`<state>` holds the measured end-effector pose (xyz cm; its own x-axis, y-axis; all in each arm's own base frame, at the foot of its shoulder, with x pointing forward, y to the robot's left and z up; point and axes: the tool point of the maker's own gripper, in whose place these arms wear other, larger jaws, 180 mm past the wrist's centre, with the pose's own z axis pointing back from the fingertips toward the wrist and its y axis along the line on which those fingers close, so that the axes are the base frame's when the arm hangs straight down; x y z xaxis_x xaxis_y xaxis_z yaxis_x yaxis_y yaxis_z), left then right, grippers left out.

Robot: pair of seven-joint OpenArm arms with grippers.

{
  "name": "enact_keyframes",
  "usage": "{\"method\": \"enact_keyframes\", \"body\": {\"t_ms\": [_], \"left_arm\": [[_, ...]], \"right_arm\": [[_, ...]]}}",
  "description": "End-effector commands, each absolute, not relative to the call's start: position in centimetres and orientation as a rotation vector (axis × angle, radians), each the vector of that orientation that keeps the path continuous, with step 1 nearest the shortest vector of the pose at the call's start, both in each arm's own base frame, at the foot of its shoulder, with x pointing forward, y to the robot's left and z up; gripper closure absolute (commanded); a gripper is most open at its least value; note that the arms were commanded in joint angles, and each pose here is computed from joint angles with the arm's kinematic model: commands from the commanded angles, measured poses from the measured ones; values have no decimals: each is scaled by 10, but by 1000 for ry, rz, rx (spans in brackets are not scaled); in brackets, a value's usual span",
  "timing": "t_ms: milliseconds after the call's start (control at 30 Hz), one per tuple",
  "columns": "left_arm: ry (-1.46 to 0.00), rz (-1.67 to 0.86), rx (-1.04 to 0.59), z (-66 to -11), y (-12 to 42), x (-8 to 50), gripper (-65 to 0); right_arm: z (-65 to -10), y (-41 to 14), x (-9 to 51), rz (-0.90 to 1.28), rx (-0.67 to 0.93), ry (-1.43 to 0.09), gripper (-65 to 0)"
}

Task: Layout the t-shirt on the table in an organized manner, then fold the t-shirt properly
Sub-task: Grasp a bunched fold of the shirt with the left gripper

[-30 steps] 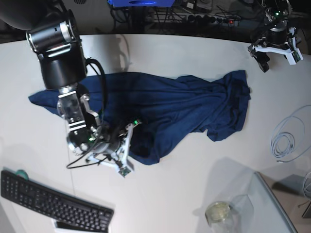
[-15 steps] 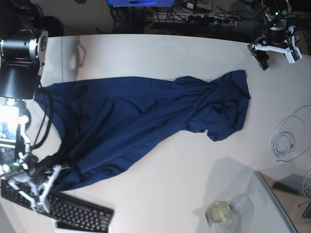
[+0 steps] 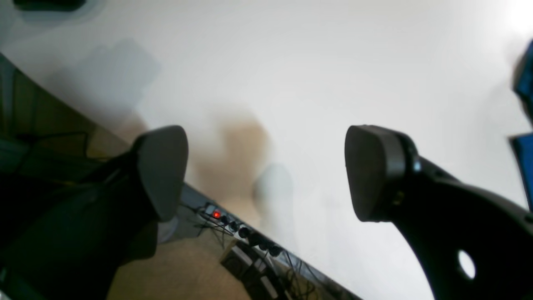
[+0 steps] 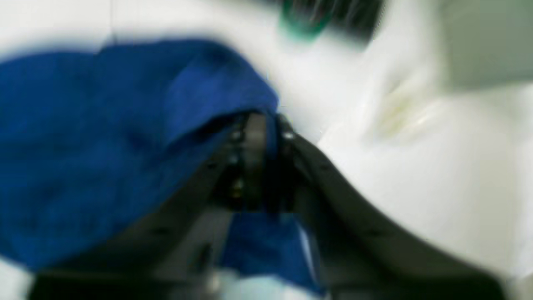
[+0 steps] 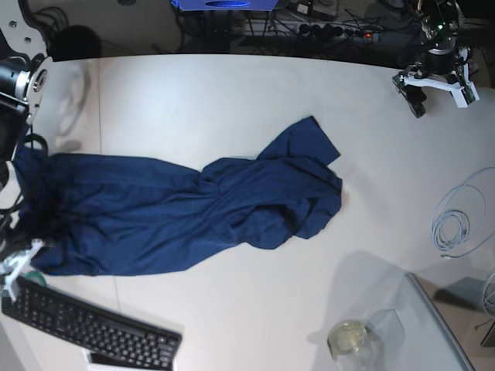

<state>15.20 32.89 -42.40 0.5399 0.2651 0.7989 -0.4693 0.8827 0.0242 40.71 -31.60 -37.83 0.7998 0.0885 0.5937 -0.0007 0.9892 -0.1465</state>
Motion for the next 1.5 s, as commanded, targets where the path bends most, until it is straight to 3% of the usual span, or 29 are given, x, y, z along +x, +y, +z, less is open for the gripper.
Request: {"method": "enact_keyframes", "body": {"t_ms": [0, 100, 133, 167, 367, 600, 867, 1067, 1133, 1300, 1400, 1467], "left_arm": [[-930, 404, 246, -416, 328, 159, -561], [-926, 369, 220, -419, 318, 165, -561], [-927, 368, 219, -419, 317, 166, -561], [-927, 369, 220, -419, 318, 166, -561], [-934, 370, 222, -417, 319, 169, -561], [-934, 367, 218, -418, 318, 169, -561], [-916, 370, 225, -421, 321, 163, -561], [-903, 375, 225, -426, 321, 160, -561], [-902, 376, 224, -426, 321, 160, -561], [-902, 376, 224, -426, 321, 160, -561], [-904, 376, 224, -426, 321, 160, -561], [-904, 375, 224, -426, 321, 161, -561]], "right_arm": [[-356, -322, 423, 53, -154, -700, -192], [-362, -323, 406, 81, -181, -638, -452], [-353, -317, 406, 110, -198, -671, -492], [-348, -305, 404, 147, -205, -697, -494], [-342, -120, 357, 832, -83, -771, -444], [-359, 18, 336, 1097, 123, -756, -434], [-388, 87, 341, 1149, 214, -654, -432], [-422, 104, 333, 1146, 281, -560, -429], [-431, 103, 330, 1138, 294, -539, -386], [-442, 100, 330, 1108, 309, -523, -180], [-439, 96, 341, 1045, 269, -553, -165], [-428, 99, 344, 1043, 265, -587, -194]]}}
